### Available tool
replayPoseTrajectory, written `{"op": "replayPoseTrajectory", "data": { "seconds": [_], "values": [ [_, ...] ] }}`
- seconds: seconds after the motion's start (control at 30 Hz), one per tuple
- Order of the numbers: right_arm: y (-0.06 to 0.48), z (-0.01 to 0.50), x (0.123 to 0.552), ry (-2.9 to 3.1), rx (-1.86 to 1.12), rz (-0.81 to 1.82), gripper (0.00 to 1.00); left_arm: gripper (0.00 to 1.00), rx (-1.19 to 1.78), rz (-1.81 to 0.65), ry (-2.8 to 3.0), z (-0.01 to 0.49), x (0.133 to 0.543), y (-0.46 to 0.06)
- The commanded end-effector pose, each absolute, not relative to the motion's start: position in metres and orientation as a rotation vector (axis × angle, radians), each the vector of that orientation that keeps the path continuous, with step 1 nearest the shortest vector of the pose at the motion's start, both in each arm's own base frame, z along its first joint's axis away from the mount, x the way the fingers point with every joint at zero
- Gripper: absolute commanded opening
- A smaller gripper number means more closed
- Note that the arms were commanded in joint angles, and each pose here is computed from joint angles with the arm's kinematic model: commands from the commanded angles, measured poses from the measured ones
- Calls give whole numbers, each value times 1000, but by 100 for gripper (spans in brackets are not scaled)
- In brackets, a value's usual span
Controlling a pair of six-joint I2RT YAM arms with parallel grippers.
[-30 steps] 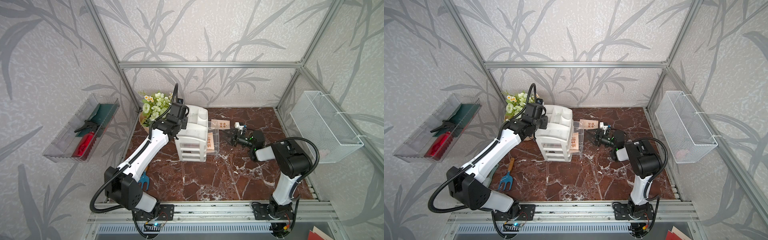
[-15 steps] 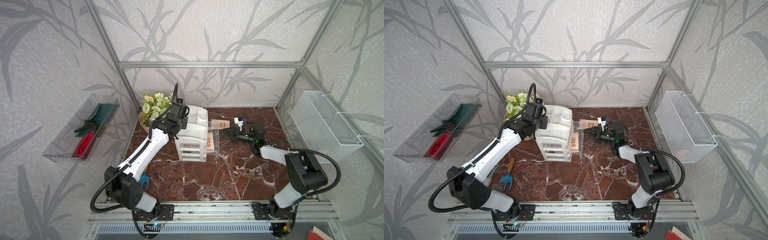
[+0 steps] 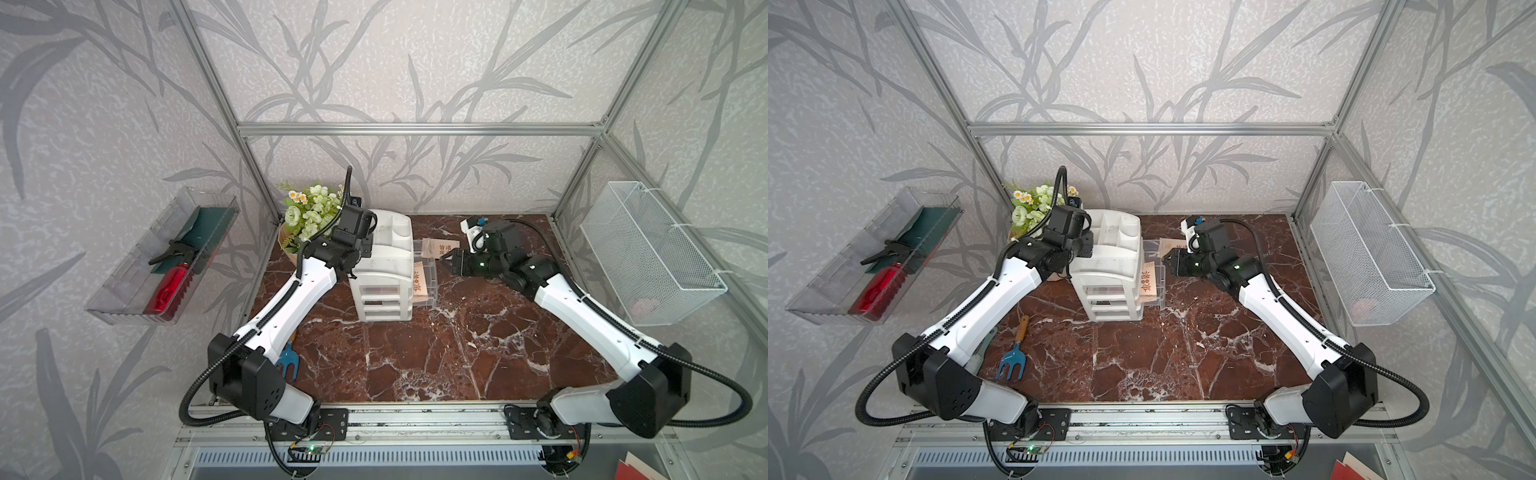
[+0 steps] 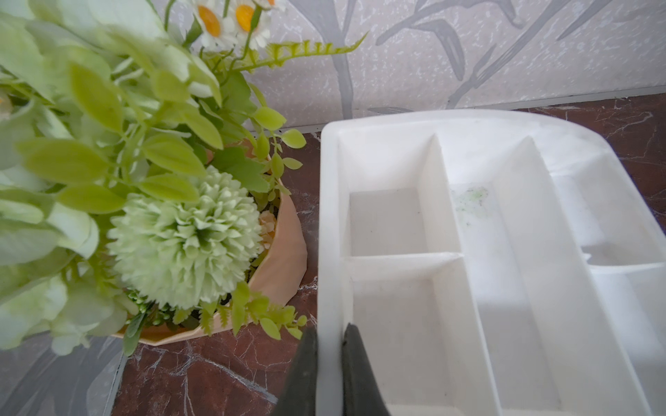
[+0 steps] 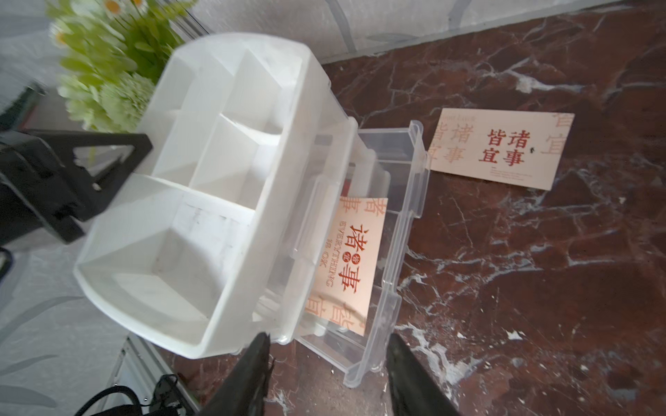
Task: Take the postcards out of the drawer
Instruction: Open the drawer in the storage box.
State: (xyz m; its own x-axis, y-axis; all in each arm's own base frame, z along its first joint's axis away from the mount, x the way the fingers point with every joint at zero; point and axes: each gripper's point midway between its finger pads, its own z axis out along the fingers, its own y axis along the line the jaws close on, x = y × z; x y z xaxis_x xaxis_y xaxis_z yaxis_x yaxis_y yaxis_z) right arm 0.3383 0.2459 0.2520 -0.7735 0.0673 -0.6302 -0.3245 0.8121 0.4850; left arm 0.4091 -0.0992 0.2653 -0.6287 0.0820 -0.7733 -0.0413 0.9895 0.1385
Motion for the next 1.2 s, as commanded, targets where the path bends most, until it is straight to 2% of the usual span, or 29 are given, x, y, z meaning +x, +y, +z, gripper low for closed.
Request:
{"op": "replayPoseTrajectory", "data": {
  "seconds": [0.0,0.93,1.17],
  "values": [
    [236,235,338,2428,-225,574,52,0,76,330,2496,192,379,-79],
    [274,161,398,2611,-262,348,40,0,106,300,2500,190,380,-84],
    [276,153,407,2622,-257,319,32,0,108,292,2500,190,379,-85]
  ]
}}
